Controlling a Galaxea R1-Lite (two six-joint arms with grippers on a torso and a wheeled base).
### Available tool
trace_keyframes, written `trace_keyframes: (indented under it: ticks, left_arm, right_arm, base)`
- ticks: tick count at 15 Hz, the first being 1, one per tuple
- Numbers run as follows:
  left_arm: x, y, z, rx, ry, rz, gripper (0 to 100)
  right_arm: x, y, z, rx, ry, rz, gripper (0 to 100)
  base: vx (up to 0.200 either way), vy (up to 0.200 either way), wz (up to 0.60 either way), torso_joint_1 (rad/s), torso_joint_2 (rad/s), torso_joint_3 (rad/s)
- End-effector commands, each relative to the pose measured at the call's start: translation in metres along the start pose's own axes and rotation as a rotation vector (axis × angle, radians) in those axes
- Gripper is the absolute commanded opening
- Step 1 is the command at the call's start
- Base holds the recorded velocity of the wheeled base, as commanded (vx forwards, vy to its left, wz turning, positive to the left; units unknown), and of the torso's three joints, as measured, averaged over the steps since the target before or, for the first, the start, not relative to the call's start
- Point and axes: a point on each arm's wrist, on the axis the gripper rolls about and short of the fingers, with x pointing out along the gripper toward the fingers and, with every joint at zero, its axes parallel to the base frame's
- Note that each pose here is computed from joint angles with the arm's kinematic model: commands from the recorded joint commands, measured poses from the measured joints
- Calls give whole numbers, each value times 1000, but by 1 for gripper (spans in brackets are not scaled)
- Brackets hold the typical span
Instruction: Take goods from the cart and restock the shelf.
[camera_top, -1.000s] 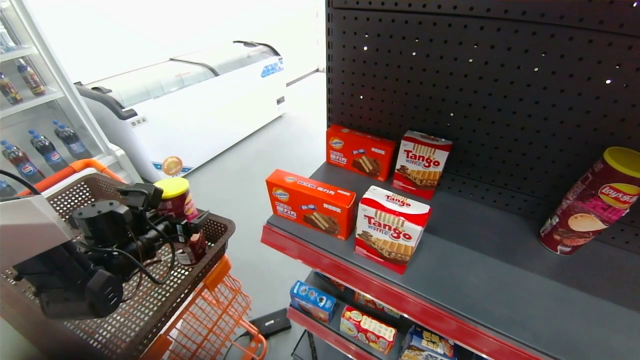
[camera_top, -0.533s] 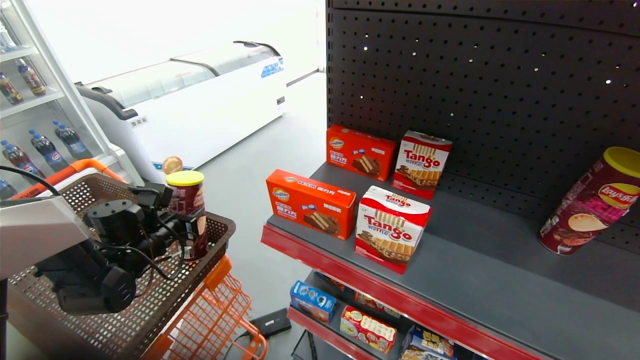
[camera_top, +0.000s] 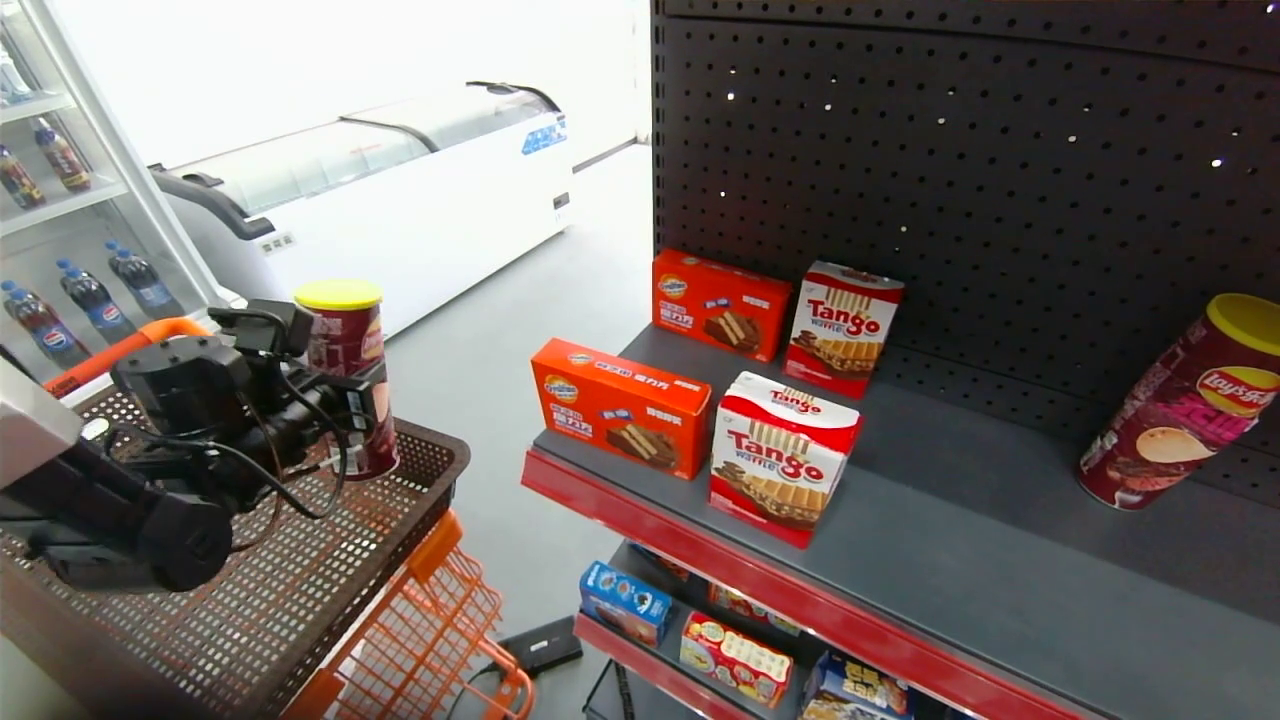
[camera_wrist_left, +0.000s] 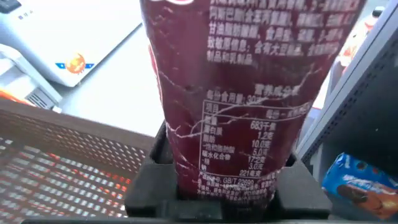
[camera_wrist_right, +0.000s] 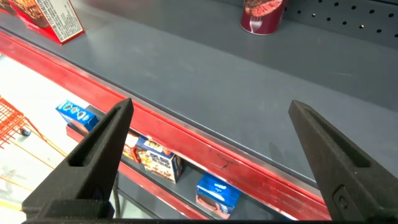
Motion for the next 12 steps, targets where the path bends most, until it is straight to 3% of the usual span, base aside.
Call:
trace_keyframes:
  ticks: [1, 4, 6, 7, 8, 10, 11, 12]
  left_arm:
    - [-35, -2, 59, 10, -96, -1, 0]
    - [-69, -15, 91, -12, -148, -35, 0]
    - [-80, -21, 108, -9, -197, -54, 0]
    - [-82, -27, 112, -13, -197, -73, 0]
    - [-90, -43, 121, -27, -174, -110, 0]
    - [-98, -48, 124, -29, -150, -135, 0]
    - [-111, -68, 127, -34, -157, -260, 0]
    - [-120, -73, 131, -46, -172, -319, 0]
  right_arm:
    - [0, 0, 0, 1, 0, 0, 100]
    - [0, 0, 0, 1, 2, 1, 100]
    - [0, 0, 0, 1, 2, 0, 100]
    - [0, 0, 0, -1, 0, 0, 100]
    - [0, 0, 0, -1, 2, 0, 100]
    - [0, 0, 0, 1, 0, 0, 100]
    - [0, 0, 0, -1, 0, 1, 100]
    - [0, 0, 0, 1, 0, 1, 100]
  base:
    - [0, 0, 0, 0, 0, 0]
    - [0, 0, 0, 0, 0, 0]
    - [0, 0, 0, 0, 0, 0]
    - [0, 0, 0, 0, 0, 0]
    - [0, 0, 0, 0, 0, 0]
    - [0, 0, 0, 0, 0, 0]
    - [0, 0, 0, 0, 0, 0]
    - [0, 0, 0, 0, 0, 0]
